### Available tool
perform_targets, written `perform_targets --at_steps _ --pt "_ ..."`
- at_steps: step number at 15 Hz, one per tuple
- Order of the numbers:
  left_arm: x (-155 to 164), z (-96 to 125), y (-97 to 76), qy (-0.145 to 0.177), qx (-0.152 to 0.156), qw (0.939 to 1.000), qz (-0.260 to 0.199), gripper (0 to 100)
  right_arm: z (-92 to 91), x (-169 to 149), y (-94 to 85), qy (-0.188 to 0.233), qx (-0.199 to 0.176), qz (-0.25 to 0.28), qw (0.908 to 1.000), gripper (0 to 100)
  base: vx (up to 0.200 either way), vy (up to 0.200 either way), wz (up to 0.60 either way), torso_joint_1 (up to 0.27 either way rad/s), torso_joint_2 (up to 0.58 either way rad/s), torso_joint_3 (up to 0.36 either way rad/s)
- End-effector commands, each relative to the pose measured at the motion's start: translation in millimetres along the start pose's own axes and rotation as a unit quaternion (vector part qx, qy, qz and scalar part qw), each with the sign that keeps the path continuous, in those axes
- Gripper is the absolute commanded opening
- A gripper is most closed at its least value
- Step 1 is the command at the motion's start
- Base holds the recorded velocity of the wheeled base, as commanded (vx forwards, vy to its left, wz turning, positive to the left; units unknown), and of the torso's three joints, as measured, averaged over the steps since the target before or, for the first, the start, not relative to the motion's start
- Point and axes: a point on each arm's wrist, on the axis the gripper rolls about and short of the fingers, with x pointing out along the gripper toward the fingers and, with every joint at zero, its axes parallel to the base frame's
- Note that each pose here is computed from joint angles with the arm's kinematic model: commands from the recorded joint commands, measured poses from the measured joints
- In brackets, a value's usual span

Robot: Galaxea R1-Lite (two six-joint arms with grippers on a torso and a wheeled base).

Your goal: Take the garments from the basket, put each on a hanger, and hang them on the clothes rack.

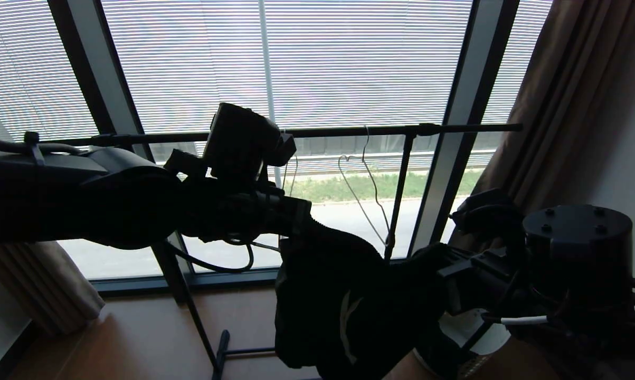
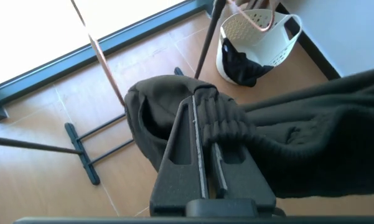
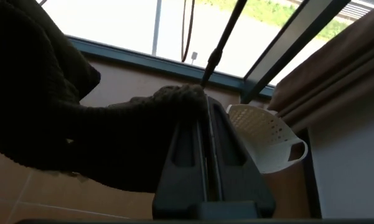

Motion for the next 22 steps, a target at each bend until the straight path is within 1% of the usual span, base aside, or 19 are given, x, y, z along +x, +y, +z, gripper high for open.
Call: perform_targets --at_steps 1,3,4,5,6,8,9,10,11,12,13,15,17,18,20,22 --pt "13 21 -4.4 -0.007 0.003 1.0000 -0.005 0 -1.9 -4 4.3 -0.001 -0.006 0.011 0.9999 0 0.000 0.000 0.00 0.000 0.00 0.000" --pt "12 33 -6.6 -0.021 0.010 0.9997 -0.008 0 -5.9 -12 12.7 -0.004 -0.012 0.033 0.9994 0 0.000 0.000 0.00 0.000 0.00 0.000" --pt "10 36 -7.5 -0.025 0.013 0.9996 -0.009 0 -7.1 -19 15.7 -0.009 -0.016 0.048 0.9987 0 0.000 0.000 0.00 0.000 0.00 0.000" --pt "10 36 -7.5 -0.025 0.013 0.9996 -0.009 0 -7.7 -21 16.3 -0.009 -0.017 0.051 0.9985 0 0.000 0.000 0.00 0.000 0.00 0.000" --pt "7 41 -9.1 -0.030 0.021 0.9993 -0.010 0 -7.6 -34 23.5 -0.020 -0.022 0.083 0.9961 0 0.000 0.000 0.00 0.000 0.00 0.000" --pt "5 45 -13.8 -0.039 0.027 0.9988 -0.017 0 -7.0 -45 30.3 -0.032 -0.022 0.112 0.9929 0 0.000 0.000 0.00 0.000 0.00 0.000" --pt "6 46 -17.1 -0.039 0.028 0.9986 -0.021 0 -5.3 -50 36.0 -0.049 -0.014 0.136 0.9894 0 0.000 0.000 0.00 0.000 0.00 0.000" --pt "6 46 -17.7 -0.040 0.028 0.9986 -0.021 0 -5.3 -51 37.1 -0.051 -0.013 0.140 0.9888 0 0.000 0.000 0.00 0.000 0.00 0.000" --pt "7 46 -19.7 -0.040 0.029 0.9985 -0.023 0 -5.3 -55 50.5 -0.077 -0.002 0.173 0.9819 0 0.000 0.000 0.00 0.000 0.00 0.000" --pt "6 49 -21.3 -0.046 0.030 0.9982 -0.026 0 -7.3 -55 59.6 -0.084 0.001 0.184 0.9794 0 0.000 0.000 0.00 0.000 0.00 0.000" --pt "4 53 -22.3 -0.054 0.029 0.9977 -0.028 0 -9.2 -54 66.7 -0.086 0.004 0.189 0.9782 0 0.000 0.000 0.00 0.000 0.00 0.000" --pt "4 59 -23.5 -0.063 0.028 0.9971 -0.032 0 -11.5 -52 75.3 -0.086 0.002 0.197 0.9766 0 0.000 0.000 0.00 0.000 0.00 0.000" --pt "2 63 -23.4 -0.065 0.028 0.9968 -0.036 0 -16.8 -56 83.6 -0.081 -0.011 0.212 0.9739 0 0.000 0.000 0.00 0.000 0.00 0.000" --pt "-1 69 -22.8 -0.074 0.026 0.9962 -0.037 0 -20.6 -60 87.6 -0.077 -0.021 0.220 0.9722 0 0.000 0.000 0.00 0.000 0.00 0.000" --pt "-4 73 -23.2 -0.079 0.026 0.9958 -0.038 0 -25.0 -59 92.0 -0.070 -0.029 0.224 0.9717 0 0.000 0.000 0.00 0.000 0.00 0.000" --pt "-9 80 -23.6 -0.087 0.025 0.9951 -0.040 0 -35.1 -55 103.4 -0.057 -0.045 0.229 0.9708 0 0.000 0.000 0.00 0.000 0.00 0.000"
